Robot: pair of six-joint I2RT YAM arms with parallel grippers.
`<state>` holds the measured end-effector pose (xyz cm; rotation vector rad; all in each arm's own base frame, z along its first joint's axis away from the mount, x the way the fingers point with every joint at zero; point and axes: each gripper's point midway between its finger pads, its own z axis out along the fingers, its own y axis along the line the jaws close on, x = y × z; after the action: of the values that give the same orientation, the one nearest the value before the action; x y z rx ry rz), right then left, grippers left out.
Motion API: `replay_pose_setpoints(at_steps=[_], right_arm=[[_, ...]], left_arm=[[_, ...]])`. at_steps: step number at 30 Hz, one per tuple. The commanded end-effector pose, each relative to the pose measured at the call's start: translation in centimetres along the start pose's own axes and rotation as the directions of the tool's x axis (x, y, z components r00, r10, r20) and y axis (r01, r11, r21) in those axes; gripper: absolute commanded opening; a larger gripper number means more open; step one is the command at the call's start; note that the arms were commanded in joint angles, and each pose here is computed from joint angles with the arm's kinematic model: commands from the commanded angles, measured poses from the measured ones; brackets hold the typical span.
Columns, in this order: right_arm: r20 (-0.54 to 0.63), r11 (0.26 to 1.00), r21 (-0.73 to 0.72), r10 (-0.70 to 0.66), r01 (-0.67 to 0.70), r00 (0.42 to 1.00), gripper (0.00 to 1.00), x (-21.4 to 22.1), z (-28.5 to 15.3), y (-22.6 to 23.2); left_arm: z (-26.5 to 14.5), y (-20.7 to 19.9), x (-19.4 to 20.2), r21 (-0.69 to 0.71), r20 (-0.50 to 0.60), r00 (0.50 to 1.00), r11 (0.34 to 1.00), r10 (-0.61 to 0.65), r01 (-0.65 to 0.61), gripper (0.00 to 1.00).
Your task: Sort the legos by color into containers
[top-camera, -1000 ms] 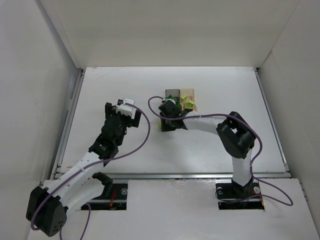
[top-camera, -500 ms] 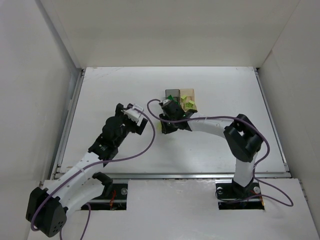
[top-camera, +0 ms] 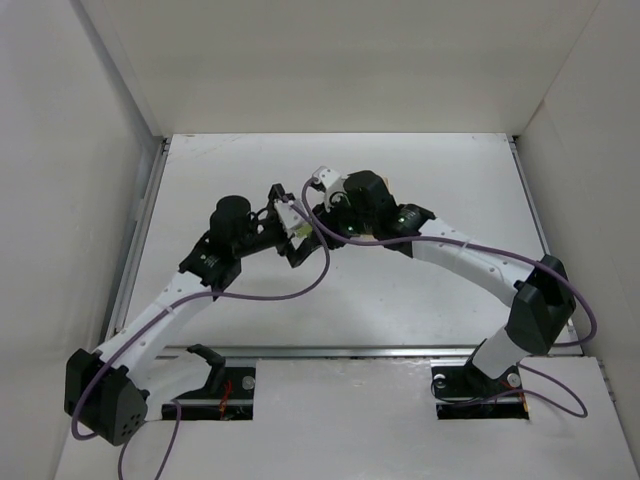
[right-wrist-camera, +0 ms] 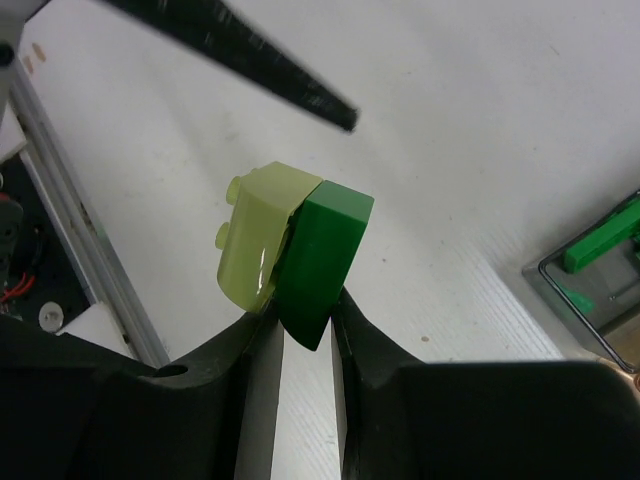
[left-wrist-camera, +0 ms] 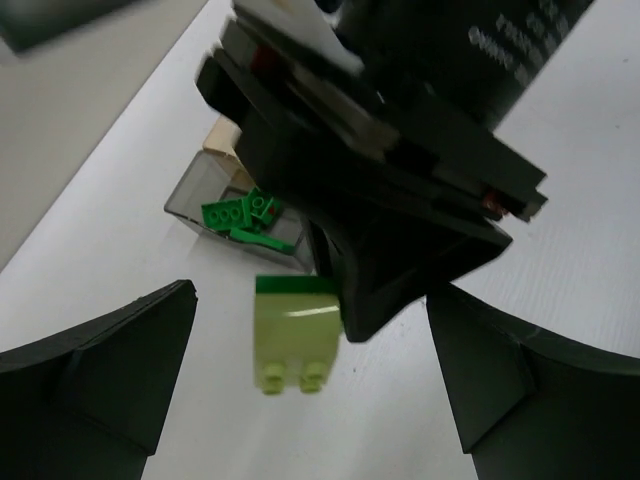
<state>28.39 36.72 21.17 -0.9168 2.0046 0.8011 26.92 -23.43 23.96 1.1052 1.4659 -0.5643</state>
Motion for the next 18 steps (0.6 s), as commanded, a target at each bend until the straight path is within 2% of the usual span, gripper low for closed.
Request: replay_pose_setpoints(at_steps=[1,6,11,14,18], right_arm=[[0.036,0.992,-0.076,-0.093,0.096,0.995,0.00,-1.7,-0.9,1.6],[0.056,0.988,-0.065,-0.133,0.136,0.990,0.00,-2.4,-1.6,1.5],[0.056,0.989,-0.067,-0.128,0.131,0.990,0.00,-2.5,-2.0,1.3],[0.066,0.986,-0.084,-0.139,0.144,0.988,0.00,-2.9,-2.2,1.7],[0.077,0.985,-0.084,-0.142,0.148,0.987,0.00,-3.4,-2.3,1.8]], left_arm=[[0.4,1.3,-4.2,0.011,0.097,0.993,0.998,0.067,-0.068,0.99],[-0.2,1.3,-2.4,0.097,0.004,0.997,0.992,0.078,-0.078,0.84],[-1.3,1.2,-2.0,0.164,-0.020,0.992,0.979,0.126,-0.121,0.76],[-1.3,2.7,-1.5,0.106,-0.045,0.992,0.988,0.115,-0.109,0.76],[-0.8,2.3,-0.3,0.141,-0.082,0.993,0.988,0.081,-0.069,0.76]])
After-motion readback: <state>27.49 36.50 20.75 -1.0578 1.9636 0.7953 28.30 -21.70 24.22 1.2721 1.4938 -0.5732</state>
